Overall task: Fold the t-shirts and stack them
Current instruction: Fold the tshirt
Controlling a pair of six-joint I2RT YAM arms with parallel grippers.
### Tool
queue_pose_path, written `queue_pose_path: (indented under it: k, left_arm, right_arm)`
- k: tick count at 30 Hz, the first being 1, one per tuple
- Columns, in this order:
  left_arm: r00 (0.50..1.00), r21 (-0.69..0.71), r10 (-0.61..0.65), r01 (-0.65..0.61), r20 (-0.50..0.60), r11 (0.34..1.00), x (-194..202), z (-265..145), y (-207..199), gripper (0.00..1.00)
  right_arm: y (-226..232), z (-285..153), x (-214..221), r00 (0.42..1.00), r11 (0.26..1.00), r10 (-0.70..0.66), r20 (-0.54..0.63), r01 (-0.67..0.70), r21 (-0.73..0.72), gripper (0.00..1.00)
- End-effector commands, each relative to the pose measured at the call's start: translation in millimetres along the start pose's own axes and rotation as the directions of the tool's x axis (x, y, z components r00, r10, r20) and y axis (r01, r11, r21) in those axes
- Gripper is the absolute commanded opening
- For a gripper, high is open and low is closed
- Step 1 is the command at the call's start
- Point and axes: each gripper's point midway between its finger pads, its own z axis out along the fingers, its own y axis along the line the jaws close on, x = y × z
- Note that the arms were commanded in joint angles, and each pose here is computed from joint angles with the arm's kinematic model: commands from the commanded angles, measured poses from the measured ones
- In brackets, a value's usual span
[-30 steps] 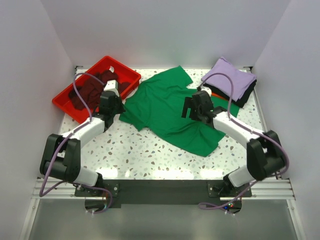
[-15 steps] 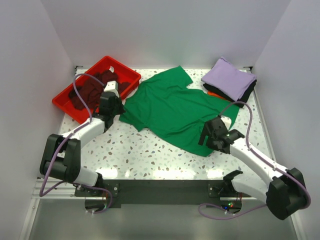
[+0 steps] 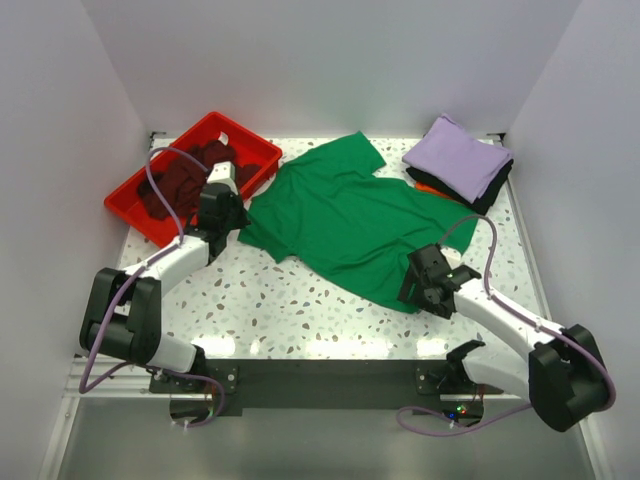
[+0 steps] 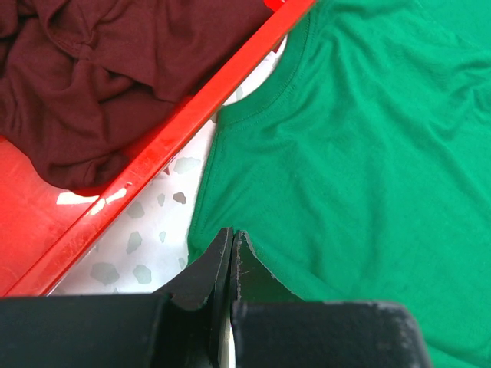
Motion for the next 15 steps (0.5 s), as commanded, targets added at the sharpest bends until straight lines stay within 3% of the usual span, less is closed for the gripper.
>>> queue_pose_path:
  k: [1,5,7,8,9,12,15]
  left_arm:
    - [0.997,0.006,-0.02,0.019,0.073,1.0,-21,-5,0,0.0]
    - [0.997,0.003,-0.02,0.019,0.074,1.0,-21,-4,0,0.0]
    - [0.997,0.003,-0.02,0.019,0.074,1.0,-21,-4,0,0.0]
    - [0.997,0.003,-0.02,0.019,0.074,1.0,-21,-4,0,0.0]
    - [0.997,0.001,-0.019,0.019,0.073,1.0,-20,-4,1,0.0]
    - [0.997,0.004,-0.019,0.019,0.07,1.0,-20,-3,0,0.0]
    - [0.997,0.005,-0.018,0.018,0.073,1.0,-21,-4,0,0.0]
  right_arm:
    - [19,6,-7,0.999,0.997,0.04,0.025,-0.038,-0.069,0.81]
    - [19,8,-9,0.999,0.998,0.032,0.033,-0.03,-0.059,0.64]
    - [17,7,-12,0.999,0.999,0.021,0.043,-0.019,-0.044,0.35]
    - [16,6,-13,0.999,0.999,0.018,0.045,-0.017,-0.038,0.35]
    - [15,5,-14,0.999,0.999,0.019,0.049,-0.018,-0.033,0.19]
    - [12,-3,-16,0.999,1.0,0.013,0.044,-0.012,-0.021,0.0]
    - [10,-19,-21,0.999,0.999,0.014,0.051,-0.012,-0.032,0.0]
